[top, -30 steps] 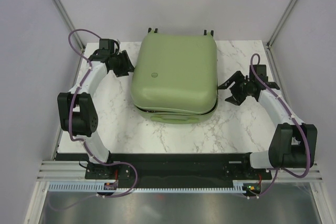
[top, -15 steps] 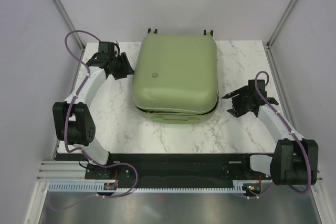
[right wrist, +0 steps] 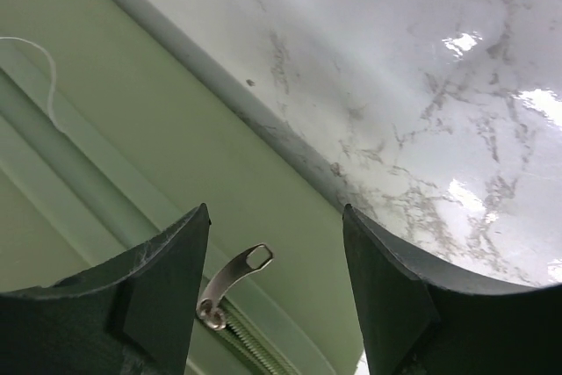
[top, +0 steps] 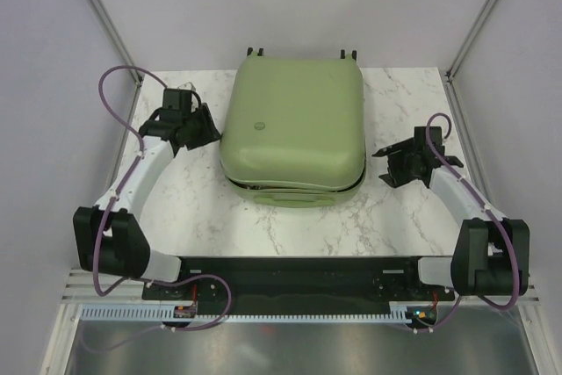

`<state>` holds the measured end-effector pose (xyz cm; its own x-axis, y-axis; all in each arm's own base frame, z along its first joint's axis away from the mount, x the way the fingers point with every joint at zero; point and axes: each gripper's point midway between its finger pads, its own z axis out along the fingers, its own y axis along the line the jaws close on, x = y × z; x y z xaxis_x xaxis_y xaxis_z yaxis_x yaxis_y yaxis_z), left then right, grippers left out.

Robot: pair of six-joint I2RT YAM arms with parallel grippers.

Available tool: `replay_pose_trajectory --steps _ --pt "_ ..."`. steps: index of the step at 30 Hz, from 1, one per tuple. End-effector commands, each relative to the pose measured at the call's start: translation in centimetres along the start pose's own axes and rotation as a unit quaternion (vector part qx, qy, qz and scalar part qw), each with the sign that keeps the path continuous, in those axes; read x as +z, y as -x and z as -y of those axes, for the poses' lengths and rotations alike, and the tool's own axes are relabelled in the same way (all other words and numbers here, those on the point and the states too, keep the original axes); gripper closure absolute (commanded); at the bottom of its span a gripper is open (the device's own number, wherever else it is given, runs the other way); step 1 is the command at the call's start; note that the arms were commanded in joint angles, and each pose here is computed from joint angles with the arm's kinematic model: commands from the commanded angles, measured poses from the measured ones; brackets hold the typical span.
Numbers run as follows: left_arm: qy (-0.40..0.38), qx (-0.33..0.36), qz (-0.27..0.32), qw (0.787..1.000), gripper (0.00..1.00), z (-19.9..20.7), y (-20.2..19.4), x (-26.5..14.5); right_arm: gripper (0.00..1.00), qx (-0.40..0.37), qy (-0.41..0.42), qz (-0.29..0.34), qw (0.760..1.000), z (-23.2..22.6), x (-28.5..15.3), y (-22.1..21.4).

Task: Pack the luggage
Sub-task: Move the luggage to the corner of the board.

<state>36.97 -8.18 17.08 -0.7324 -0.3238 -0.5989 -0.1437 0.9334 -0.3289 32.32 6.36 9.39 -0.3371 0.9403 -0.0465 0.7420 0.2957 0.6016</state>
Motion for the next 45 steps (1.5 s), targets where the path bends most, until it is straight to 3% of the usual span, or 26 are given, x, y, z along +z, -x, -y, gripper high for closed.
replay_pose_trajectory --steps 1,9,14,23,31,36,45 --pt "-0.038 0.031 0.006 0.999 0.46 3.5 -2.7 -2.4 0.3 0.013 0.041 0.014 0.999 -3.4 -0.7 0.9" --pt "-0.075 0.078 0.021 0.994 0.46 6.8 -7.4 -5.4 0.34 0.016 0.035 -0.009 0.999 -3.9 -0.2 0.1" --pt "-0.05 0.078 0.026 0.995 0.46 5.1 -8.3 -5.8 0.37 0.009 0.018 -0.01 1.0 -3.0 0.5 0.1" --pt "-0.099 0.097 -0.01 0.99 0.45 5.4 -10.6 -7.8 0.63 -0.013 0.005 -0.004 1.0 -2.7 1.4 0.6" --pt "-0.236 0.137 -0.083 0.958 0.46 7.7 -15.2 -10.7 0.83 -0.025 -0.011 -0.013 1.0 -1.6 1.8 0.3" --pt "-0.267 0.144 -0.135 0.943 0.46 8.0 -18.2 -10.9 0.99 -0.038 -0.019 -0.015 0.999 -1.1 1.4 0.1" --pt "-0.252 0.171 -0.19 0.933 0.46 8.6 -21.0 -9.4 1.0 -0.058 -0.043 0.006 0.997 1.1 -0.5 0.7"
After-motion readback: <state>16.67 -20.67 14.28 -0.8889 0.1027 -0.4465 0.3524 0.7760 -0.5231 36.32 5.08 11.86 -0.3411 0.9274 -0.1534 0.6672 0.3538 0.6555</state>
